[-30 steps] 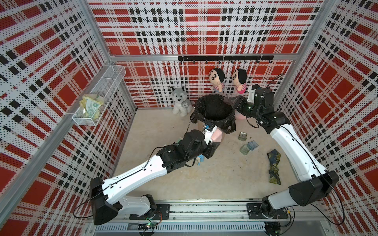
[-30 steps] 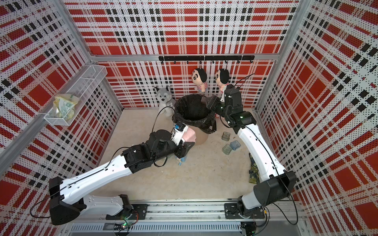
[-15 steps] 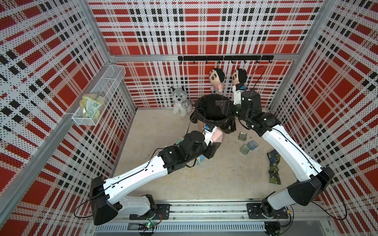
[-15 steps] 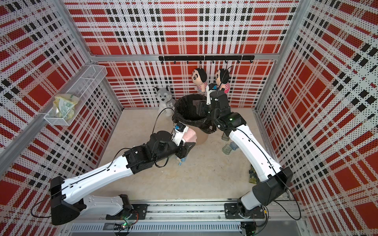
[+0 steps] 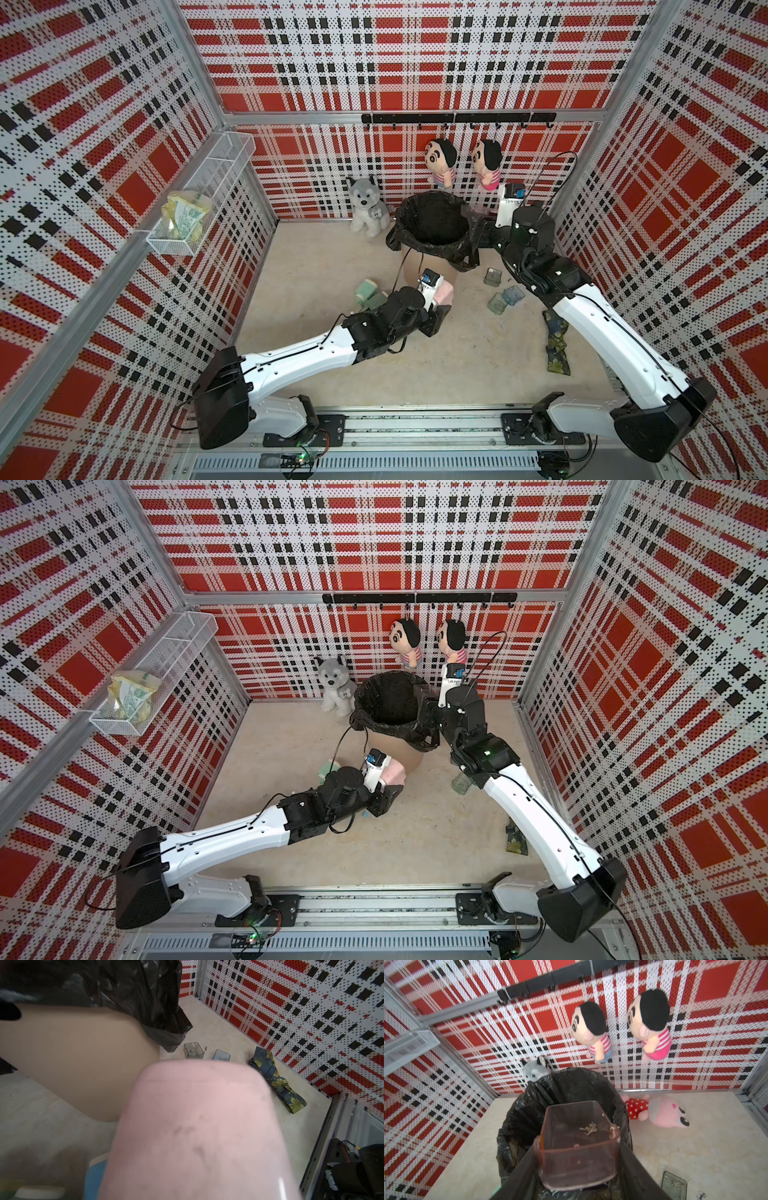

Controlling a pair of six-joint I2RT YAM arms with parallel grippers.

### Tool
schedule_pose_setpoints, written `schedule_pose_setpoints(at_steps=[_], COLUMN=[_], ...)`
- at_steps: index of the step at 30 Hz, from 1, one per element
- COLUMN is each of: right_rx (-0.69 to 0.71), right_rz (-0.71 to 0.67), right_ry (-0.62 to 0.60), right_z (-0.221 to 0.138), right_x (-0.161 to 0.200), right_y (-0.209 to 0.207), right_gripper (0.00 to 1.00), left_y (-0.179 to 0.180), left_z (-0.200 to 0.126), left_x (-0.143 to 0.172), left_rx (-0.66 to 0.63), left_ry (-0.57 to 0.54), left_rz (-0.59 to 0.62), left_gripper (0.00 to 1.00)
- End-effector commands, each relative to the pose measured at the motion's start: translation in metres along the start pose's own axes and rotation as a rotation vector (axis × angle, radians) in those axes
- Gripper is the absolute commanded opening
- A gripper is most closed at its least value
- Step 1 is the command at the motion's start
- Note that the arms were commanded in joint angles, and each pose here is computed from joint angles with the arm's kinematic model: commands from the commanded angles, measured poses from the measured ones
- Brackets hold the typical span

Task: Take out the pencil sharpener tray and clean the shavings
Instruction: Place the pencil sharpener at the center of the board.

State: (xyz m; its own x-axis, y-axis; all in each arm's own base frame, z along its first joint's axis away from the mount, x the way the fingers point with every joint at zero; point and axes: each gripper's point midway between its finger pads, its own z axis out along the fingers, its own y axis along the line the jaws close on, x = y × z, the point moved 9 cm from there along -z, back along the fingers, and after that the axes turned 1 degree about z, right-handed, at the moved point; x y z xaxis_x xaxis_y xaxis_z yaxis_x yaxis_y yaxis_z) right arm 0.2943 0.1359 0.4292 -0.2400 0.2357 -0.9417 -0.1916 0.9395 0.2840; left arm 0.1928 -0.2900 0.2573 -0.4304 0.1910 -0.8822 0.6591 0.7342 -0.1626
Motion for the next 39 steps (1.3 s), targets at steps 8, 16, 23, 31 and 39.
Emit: schedule_pose_setpoints(at_steps=[8, 16, 23, 31, 39], right_rx=[0.041, 0.079, 0.112, 0.126, 0.133], right_rz=[0.032, 0.041, 0.017, 0.006, 0.002], right_ry=[-0.067, -0.035, -0.034, -0.024, 0.000], right_z=[-0.036, -0.060, -0.081, -0.088, -0.084], right_x=[-0.005, 0.020, 0.024, 0.030, 0.042], right_y=[-0.015, -0.032, -0.041, -0.045, -0.049], right_gripper=[0.56, 0.55, 0.55, 0.55, 0.55], left_y=[-0.005, 0.002, 0.005, 0.000, 0.007], left_z=[0.028, 0.042, 0.059, 0.077, 0.086], left_x=[0.027, 0.072, 0.102, 0.128, 0.149], left_rx=[-0.057, -0.107, -0.131, -0.137, -0.163], left_ry=[-0.113, -0.080, -0.079, -0.048, -0.047], left_rz=[-0.052, -0.067, -0.066, -0.045, -0.060], left_gripper=[0.44, 0.43, 0.45, 0.45, 0.47])
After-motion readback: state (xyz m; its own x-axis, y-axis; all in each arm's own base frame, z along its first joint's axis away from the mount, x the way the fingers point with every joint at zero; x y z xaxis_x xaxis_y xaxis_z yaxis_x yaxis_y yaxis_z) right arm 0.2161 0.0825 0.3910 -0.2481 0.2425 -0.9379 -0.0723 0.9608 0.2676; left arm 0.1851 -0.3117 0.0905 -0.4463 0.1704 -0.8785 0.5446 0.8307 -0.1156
